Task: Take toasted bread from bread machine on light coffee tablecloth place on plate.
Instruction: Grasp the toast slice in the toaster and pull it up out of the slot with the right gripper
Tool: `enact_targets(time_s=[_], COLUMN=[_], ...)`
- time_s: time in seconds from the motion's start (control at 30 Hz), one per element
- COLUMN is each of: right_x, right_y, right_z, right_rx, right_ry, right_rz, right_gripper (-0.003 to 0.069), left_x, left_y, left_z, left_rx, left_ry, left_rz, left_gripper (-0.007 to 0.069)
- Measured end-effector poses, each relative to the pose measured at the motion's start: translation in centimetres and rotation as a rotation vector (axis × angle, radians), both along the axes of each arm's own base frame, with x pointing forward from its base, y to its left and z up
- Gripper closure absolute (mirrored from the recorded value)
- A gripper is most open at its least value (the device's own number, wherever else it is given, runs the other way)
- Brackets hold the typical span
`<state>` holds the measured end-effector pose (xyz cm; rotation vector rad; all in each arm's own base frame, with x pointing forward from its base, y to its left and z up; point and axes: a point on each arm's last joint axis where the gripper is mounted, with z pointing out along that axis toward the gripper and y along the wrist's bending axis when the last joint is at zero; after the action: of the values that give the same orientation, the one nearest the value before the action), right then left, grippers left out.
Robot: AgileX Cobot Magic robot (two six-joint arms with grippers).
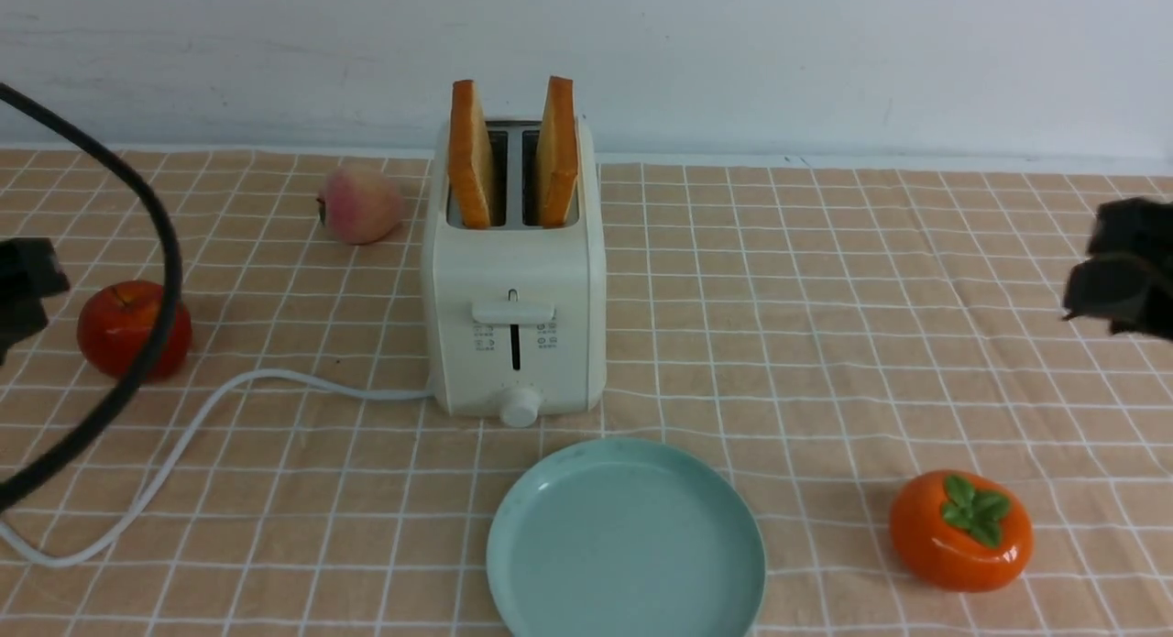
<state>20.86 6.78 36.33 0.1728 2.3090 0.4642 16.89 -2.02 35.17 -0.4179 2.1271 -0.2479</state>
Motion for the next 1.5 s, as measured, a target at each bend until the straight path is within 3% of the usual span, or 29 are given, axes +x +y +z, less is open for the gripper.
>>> enact_targets(time_s=[0.17,0.3,0.57,0.83,1.03,1.27,1.5], right_x=[2.1,5.7,11.1,15.1,17.6,20.4,21.5], right_y=[3.1,5.7,11.1,17.0,19.6,20.8,21.5], right_z=[-0.9,-0.3,1.5,1.6,-0.8,-5.3,-6.7], right_rx=[0.016,0.074,0.064,-0.071,-0.057,-0.094,-0.078], right_ry=[0.115,0.088,0.008,-0.02,-0.071,-0.098,-0.15], right_rz=[0.219,0.382,0.512,0.437,0.383,0.363,0.353], right_gripper=[0.0419,0.0419,0.0407,0.0295,0.0262,0.0274,0.0386], left_x=[-0.5,-1.4,-1.9,-1.9,-1.8,-1.8,-1.8], left_y=[-1.6,-2.4,-2.6,-2.7,-2.7,-2.7,-2.7], left_z=[-0.7,-1.5,-1.8,-1.8,-1.8,-1.8,-1.8], left_rx=[-0.027,-0.115,-0.121,-0.128,-0.128,-0.128,-0.128], left_ry=[0.089,0.22,0.283,0.287,0.278,0.277,0.277], left_rz=[-0.079,-0.102,-0.127,-0.129,-0.131,-0.132,-0.132], left_gripper=[0.0386,0.0386,0.0386,0.0386,0.0386,0.0386,0.0386])
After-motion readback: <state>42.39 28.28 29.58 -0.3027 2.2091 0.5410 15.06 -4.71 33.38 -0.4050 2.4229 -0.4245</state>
